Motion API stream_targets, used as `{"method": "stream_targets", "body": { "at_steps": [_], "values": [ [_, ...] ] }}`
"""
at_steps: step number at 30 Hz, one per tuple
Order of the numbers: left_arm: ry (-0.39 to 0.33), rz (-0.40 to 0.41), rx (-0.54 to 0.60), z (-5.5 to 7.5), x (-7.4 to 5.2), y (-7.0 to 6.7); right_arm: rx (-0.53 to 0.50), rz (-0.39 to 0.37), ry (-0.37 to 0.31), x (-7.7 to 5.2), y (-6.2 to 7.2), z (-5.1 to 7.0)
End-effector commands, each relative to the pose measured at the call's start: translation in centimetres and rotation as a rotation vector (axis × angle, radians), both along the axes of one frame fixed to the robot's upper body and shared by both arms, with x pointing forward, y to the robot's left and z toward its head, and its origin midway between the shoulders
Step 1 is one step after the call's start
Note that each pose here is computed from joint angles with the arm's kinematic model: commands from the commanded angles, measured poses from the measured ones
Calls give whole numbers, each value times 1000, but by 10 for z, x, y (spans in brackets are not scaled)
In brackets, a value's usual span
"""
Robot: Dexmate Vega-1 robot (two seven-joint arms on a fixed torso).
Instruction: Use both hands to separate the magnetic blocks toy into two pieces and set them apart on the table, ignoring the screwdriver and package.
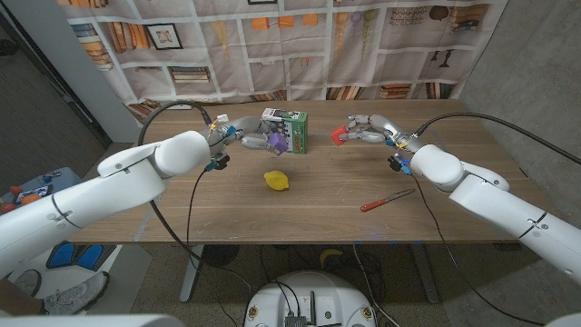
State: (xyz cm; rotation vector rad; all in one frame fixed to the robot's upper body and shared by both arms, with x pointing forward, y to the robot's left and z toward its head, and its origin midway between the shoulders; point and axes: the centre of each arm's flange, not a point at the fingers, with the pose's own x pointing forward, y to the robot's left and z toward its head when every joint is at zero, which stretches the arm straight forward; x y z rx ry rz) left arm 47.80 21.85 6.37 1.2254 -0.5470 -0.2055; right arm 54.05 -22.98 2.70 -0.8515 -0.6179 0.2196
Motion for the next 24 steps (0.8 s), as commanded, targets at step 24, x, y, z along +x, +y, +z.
{"method": "stream_targets", "body": {
  "at_steps": [24],
  "values": [
    [15, 236, 259, 2, 0, 33, -364, -180, -41, 17, 15, 14]
  ]
}}
